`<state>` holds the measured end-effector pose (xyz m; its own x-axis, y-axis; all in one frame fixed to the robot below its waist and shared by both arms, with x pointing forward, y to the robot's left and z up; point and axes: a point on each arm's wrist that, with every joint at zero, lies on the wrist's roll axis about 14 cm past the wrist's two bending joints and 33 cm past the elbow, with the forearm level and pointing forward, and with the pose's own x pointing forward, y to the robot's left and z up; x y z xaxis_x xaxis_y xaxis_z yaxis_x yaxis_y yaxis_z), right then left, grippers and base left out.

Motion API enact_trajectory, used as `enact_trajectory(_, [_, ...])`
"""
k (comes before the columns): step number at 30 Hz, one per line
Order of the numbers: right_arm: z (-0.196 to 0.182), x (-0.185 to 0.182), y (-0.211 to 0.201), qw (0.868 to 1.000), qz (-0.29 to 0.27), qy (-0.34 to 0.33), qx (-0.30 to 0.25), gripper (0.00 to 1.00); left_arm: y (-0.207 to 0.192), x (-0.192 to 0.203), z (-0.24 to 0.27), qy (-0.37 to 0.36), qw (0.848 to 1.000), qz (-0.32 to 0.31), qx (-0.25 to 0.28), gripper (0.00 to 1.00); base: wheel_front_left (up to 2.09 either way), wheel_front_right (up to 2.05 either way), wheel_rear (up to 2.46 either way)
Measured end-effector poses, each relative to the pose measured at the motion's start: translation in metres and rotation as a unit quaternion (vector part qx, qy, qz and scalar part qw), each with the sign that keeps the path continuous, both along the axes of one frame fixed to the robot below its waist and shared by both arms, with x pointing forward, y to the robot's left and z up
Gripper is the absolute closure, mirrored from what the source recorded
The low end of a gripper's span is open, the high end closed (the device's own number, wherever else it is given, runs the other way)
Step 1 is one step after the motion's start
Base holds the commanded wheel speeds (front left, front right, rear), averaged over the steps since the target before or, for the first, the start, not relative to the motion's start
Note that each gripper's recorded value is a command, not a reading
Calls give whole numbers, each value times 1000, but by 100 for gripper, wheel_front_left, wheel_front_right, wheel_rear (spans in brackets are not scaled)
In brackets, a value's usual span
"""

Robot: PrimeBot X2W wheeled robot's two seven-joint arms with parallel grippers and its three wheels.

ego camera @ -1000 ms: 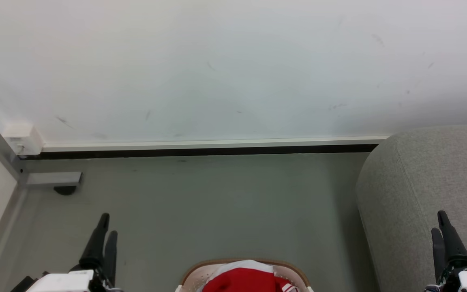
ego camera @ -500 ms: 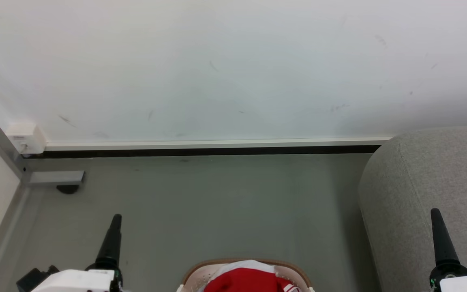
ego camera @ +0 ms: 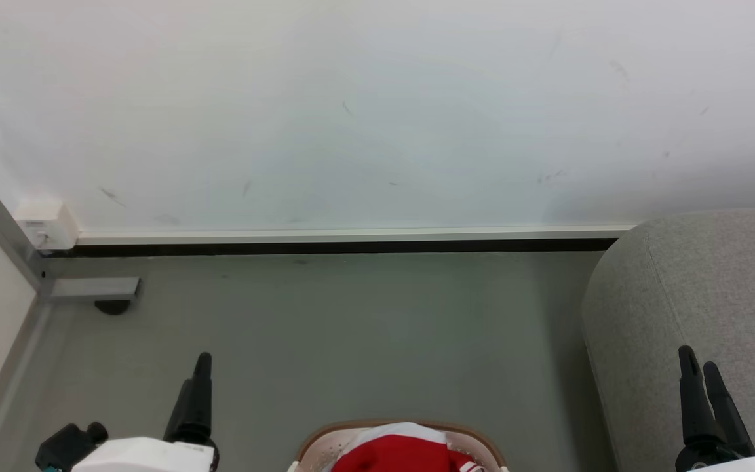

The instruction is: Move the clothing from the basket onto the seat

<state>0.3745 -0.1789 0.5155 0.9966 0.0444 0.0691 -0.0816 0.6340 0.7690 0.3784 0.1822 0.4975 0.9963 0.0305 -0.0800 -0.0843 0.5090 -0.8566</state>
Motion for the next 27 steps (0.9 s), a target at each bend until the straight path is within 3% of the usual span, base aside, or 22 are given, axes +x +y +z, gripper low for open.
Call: enact_trajectory(27, [2, -9, 4, 982, -5, -25, -186, 0, -10, -4, 4, -21, 983, -11, 185, 0, 0, 0, 0])
